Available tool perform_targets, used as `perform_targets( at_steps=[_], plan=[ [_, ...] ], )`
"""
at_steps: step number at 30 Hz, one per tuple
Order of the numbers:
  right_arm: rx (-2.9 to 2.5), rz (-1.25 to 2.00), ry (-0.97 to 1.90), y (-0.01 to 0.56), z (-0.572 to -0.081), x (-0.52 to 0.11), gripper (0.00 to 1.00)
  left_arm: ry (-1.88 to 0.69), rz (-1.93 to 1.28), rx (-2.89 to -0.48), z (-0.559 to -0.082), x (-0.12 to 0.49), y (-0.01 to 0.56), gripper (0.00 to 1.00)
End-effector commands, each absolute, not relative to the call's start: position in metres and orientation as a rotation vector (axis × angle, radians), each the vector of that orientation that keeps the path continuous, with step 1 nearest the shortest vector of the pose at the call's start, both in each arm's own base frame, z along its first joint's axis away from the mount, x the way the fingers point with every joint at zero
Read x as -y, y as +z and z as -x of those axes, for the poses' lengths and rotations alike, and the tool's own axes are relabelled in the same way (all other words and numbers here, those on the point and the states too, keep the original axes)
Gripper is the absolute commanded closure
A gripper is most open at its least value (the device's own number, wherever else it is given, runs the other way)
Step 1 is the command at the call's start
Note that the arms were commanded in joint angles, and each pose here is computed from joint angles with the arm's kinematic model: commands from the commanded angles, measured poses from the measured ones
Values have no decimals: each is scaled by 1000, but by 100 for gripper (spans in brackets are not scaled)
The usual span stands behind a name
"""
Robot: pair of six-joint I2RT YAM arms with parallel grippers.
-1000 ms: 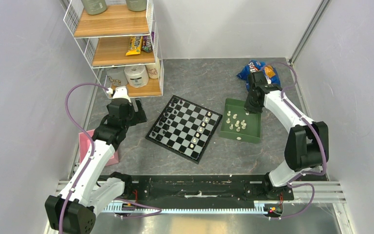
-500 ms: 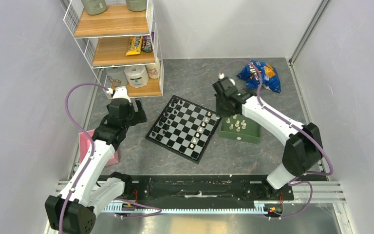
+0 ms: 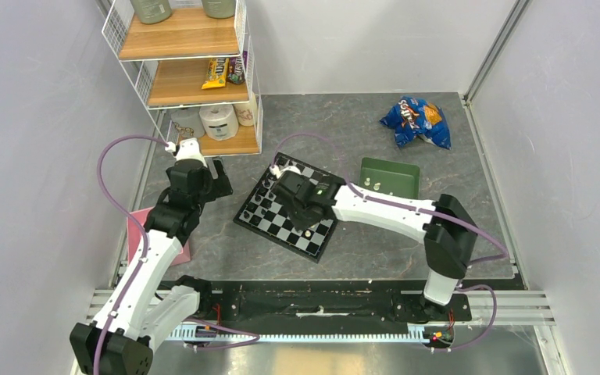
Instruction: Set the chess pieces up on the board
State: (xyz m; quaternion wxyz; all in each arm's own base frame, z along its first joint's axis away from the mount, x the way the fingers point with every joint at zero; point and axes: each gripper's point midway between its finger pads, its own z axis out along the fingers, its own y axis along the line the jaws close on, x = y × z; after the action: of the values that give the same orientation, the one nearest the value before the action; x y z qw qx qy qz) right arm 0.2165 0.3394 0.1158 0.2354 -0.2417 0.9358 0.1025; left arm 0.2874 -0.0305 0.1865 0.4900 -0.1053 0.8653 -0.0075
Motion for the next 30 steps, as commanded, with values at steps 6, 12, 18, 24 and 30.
perform_targets(
  at_steps=[6,12,18,24,30],
  plan=[
    [-2568,831,246,92,-203,-364,100,17,286,-2047,-288,21,197,6],
    [-2605,875,214,77,-196,-361,100,20,286,-2053,-289,21,195,6],
    [-2641,895,211,67,-190,-360,100,20,282,-2062,-290,22,193,6],
    [-2660,896,187,60,-189,-358,100,15,277,-2065,-290,23,193,6],
    [-2669,900,157,55,-189,-354,100,14,276,-2069,-290,24,192,6]
  ],
)
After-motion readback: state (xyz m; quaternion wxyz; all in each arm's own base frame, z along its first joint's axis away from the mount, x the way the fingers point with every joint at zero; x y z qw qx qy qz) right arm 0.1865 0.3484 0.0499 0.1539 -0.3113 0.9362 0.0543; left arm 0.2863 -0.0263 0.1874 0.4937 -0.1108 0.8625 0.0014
